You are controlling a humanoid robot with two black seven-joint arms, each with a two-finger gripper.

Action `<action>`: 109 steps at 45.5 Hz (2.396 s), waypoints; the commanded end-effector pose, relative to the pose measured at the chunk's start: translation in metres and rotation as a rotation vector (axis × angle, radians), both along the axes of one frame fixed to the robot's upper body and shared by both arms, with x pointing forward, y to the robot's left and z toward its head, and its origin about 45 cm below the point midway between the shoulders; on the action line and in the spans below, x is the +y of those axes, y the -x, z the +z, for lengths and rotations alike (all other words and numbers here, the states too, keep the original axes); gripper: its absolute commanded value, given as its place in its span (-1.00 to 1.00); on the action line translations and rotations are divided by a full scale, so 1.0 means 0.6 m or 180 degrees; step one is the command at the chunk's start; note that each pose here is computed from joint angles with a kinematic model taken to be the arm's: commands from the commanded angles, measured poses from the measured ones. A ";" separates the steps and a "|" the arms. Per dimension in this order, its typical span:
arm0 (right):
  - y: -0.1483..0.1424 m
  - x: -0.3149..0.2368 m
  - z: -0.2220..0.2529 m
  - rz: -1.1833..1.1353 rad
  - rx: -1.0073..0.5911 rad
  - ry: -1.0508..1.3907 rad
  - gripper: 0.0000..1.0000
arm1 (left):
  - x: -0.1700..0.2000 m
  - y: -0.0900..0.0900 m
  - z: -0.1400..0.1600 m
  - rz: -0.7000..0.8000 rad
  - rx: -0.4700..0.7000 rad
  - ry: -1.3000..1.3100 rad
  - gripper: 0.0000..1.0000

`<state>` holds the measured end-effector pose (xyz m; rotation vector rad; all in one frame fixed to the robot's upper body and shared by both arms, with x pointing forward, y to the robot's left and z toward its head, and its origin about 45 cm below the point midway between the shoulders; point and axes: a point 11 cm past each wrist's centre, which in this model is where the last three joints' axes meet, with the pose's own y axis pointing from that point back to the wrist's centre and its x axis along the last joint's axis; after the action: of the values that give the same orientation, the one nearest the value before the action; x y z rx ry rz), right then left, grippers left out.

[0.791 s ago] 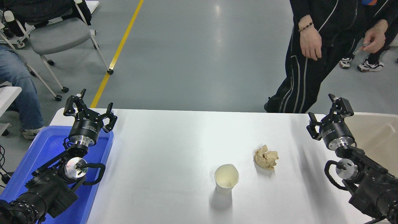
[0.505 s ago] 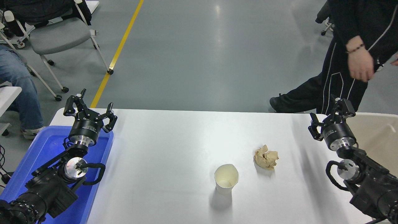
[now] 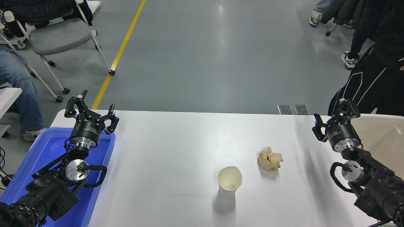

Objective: Dispose of the paper cup in the dustbin

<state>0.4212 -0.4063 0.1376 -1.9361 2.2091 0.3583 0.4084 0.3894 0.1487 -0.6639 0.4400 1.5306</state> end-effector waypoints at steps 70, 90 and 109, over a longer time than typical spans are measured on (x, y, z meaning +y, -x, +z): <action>0.103 0.296 0.137 0.4579 0.0562 0.4859 1.00 | 0.001 0.000 0.000 0.0005 0.0003 -0.0002 1.00; 0.140 0.395 0.084 0.5504 0.0373 0.5542 0.99 | 0.001 0.000 0.000 0.0002 0.0000 0.0000 1.00; 0.125 0.437 0.055 0.5531 0.0329 0.5669 1.00 | 0.001 0.000 0.000 0.0002 0.0000 0.0000 1.00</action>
<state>0.3440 -0.1578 0.1801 -3.7908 -0.4550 -1.8182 0.4083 0.3898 0.1488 -0.6640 0.4399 1.5314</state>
